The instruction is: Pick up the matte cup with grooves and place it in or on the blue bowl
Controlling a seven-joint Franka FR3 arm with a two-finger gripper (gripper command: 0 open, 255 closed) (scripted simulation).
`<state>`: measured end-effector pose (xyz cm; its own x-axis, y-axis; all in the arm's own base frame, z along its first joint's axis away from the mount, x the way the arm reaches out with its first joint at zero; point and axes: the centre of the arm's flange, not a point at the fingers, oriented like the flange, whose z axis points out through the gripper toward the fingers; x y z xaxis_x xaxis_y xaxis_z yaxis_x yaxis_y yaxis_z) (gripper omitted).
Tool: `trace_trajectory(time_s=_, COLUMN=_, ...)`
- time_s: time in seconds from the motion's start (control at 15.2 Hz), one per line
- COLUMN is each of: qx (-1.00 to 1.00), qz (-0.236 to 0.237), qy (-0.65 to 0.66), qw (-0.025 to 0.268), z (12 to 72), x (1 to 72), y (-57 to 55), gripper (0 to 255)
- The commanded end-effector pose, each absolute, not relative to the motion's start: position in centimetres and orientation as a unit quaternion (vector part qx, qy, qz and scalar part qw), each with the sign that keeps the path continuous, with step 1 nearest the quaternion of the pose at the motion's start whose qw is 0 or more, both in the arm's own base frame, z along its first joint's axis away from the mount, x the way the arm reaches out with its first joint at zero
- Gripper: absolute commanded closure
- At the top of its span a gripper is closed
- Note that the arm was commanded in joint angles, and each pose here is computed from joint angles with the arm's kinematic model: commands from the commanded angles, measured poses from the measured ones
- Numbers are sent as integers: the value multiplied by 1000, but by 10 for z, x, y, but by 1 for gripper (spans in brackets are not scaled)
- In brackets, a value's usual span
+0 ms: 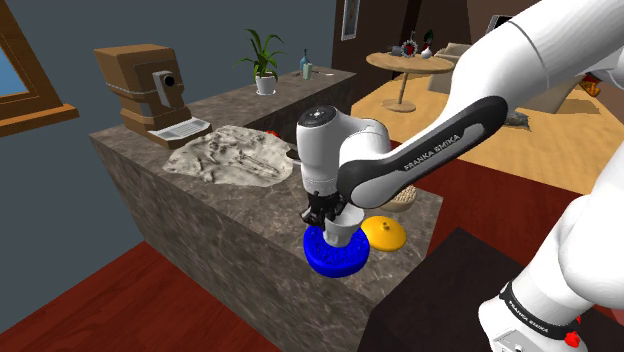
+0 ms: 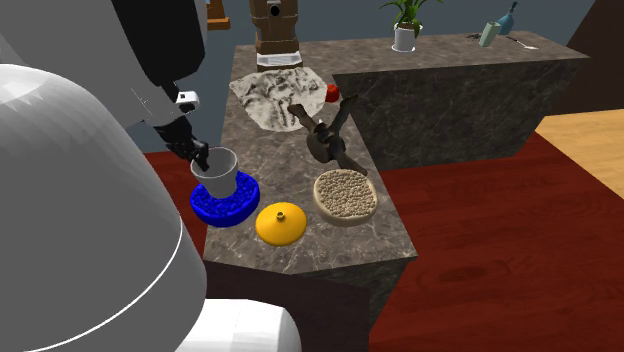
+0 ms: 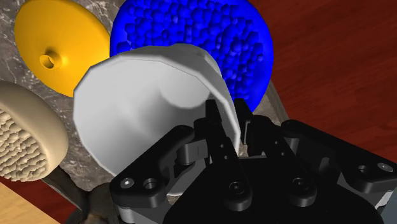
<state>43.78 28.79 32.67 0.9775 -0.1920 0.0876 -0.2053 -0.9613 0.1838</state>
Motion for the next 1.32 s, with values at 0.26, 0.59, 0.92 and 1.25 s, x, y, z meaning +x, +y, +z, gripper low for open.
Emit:
trace_trajectory(time_s=0.26, qx=990, qz=34, qy=-100, qw=96, z=325, x=438, y=288, gripper=255)
trace_trajectory(time_s=0.59, qx=990, qz=34, qy=-100, qw=96, z=325, x=438, y=288, gripper=0)
trace_trajectory(time_s=0.92, qx=990, qz=34, qy=-100, qw=96, z=364, x=436, y=296, gripper=0)
trace_trajectory(time_s=1.25, qx=990, qz=34, qy=-100, qw=96, z=374, x=435, y=298, gripper=0)
